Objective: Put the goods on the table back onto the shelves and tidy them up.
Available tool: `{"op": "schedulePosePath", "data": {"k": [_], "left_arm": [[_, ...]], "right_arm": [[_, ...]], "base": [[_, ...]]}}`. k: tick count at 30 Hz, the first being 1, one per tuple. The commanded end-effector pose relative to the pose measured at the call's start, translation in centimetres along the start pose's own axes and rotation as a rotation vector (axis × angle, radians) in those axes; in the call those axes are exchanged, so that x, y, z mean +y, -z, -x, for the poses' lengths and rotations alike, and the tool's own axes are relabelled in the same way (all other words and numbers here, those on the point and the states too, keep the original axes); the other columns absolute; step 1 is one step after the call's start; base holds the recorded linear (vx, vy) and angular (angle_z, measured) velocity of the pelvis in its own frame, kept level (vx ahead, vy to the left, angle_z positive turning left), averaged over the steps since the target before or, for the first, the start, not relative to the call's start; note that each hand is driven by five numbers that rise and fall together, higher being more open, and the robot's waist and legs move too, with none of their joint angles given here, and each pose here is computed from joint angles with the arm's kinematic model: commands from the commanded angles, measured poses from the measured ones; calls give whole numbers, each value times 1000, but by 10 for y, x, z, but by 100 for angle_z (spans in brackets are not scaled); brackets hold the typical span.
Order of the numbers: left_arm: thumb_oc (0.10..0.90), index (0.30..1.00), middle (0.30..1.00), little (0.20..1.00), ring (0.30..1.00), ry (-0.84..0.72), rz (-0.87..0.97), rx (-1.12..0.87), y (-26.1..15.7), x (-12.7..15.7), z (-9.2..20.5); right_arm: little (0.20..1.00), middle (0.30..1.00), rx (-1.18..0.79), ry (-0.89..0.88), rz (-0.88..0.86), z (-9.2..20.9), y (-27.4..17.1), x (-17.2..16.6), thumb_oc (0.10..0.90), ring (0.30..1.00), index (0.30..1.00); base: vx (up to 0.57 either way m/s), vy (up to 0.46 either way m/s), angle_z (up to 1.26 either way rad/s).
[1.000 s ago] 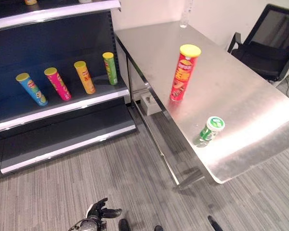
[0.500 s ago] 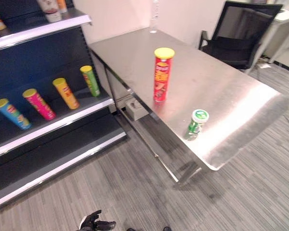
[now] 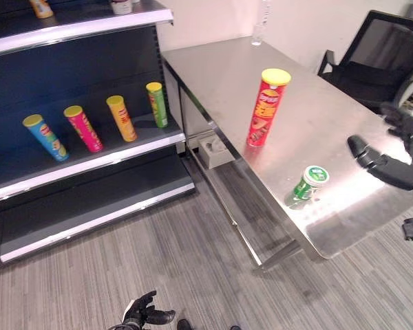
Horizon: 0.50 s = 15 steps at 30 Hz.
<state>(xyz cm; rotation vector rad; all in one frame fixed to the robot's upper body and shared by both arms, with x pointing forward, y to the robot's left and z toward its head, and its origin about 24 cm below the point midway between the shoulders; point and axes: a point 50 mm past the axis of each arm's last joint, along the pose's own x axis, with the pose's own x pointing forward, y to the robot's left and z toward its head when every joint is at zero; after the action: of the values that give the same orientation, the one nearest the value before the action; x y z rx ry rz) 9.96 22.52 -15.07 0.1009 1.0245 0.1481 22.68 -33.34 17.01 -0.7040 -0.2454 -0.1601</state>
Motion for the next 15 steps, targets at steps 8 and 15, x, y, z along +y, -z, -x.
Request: {"op": "schedulePosePath", "data": {"k": [8,15], "left_arm": [[800,900,900,900,900,-23,33,-113,-28,10,-5],[800,900,900,900,900,-27,38,-101,-24,12,-4]], "right_arm": [[900,900,-63,92,111,-17,-16,-32,800,900,900],[900,900,-45,43,98,-13,-12,-25,800,900,900]], "base": [[-2,-33,7],[2,-30,13]]}}
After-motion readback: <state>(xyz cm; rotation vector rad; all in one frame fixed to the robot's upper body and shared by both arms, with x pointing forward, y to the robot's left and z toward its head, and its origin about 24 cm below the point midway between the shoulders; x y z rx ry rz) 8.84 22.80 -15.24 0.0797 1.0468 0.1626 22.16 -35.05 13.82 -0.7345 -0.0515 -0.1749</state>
